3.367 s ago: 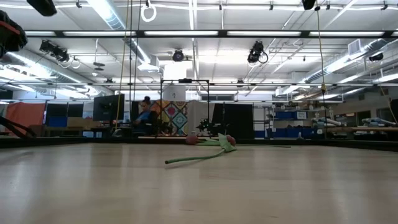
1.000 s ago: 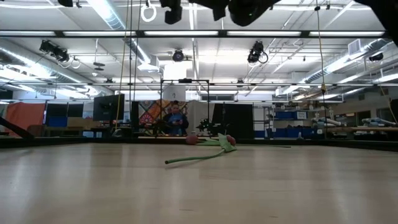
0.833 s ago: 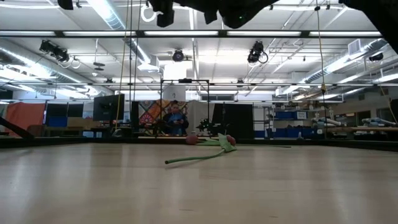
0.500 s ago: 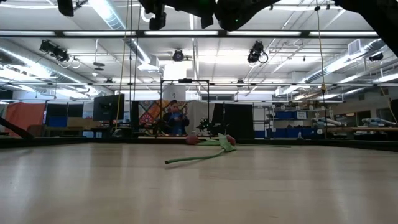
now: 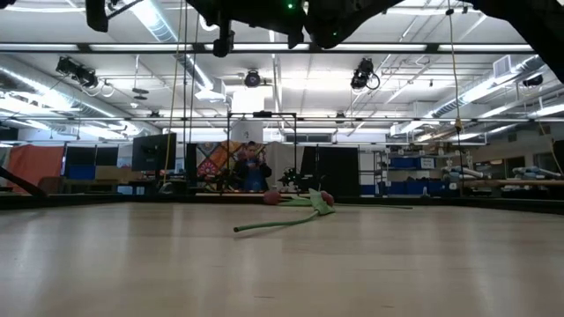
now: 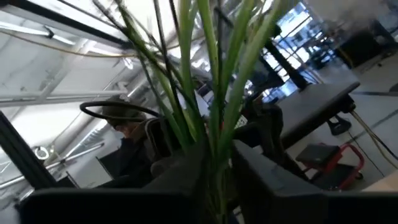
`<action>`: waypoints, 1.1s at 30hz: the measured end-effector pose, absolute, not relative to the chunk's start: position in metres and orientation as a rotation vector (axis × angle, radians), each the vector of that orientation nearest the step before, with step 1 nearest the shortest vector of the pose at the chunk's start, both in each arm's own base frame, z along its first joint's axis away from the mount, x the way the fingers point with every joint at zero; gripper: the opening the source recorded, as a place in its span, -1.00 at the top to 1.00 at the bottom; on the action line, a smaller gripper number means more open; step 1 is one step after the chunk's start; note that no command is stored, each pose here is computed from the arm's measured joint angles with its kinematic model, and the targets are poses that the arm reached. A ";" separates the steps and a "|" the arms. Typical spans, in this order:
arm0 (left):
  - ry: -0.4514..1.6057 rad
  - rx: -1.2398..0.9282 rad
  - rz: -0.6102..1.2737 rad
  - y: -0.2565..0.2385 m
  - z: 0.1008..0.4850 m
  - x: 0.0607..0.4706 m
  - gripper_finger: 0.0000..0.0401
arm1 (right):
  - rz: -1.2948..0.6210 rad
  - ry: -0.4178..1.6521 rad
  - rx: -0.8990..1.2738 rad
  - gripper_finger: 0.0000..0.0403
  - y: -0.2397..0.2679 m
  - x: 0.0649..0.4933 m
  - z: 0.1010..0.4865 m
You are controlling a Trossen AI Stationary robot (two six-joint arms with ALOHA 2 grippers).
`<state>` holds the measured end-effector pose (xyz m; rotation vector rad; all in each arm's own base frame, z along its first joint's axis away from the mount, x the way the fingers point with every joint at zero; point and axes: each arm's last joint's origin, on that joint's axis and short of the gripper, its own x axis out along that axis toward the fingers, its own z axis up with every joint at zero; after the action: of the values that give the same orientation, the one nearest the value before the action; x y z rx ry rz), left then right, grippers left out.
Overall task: Sort flowers into vase by color
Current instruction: Put the white flowers into the transparent vase
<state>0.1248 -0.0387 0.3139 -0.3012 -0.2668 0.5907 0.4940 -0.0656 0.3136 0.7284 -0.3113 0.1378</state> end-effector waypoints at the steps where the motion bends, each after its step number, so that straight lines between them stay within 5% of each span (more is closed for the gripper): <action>1: -0.262 -0.300 0.590 -0.039 0.313 0.126 0.96 | 0.150 -0.306 0.725 0.74 -0.066 0.494 0.314; 4: -0.255 -0.307 0.583 -0.041 0.311 0.130 0.86 | 0.179 -0.285 0.709 0.94 -0.067 0.494 0.313; 17: -0.233 -0.387 0.549 -0.045 0.304 0.131 0.18 | 0.235 -0.125 0.622 0.98 -0.077 0.481 0.327; 33: -0.195 -0.562 0.328 -0.032 0.293 0.155 0.23 | 0.418 0.002 0.516 0.98 -0.078 0.475 0.326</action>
<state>0.1551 -0.0317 0.2934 -0.5615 -0.1952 0.3280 0.4753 -0.0783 0.3257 0.5158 0.0016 0.4178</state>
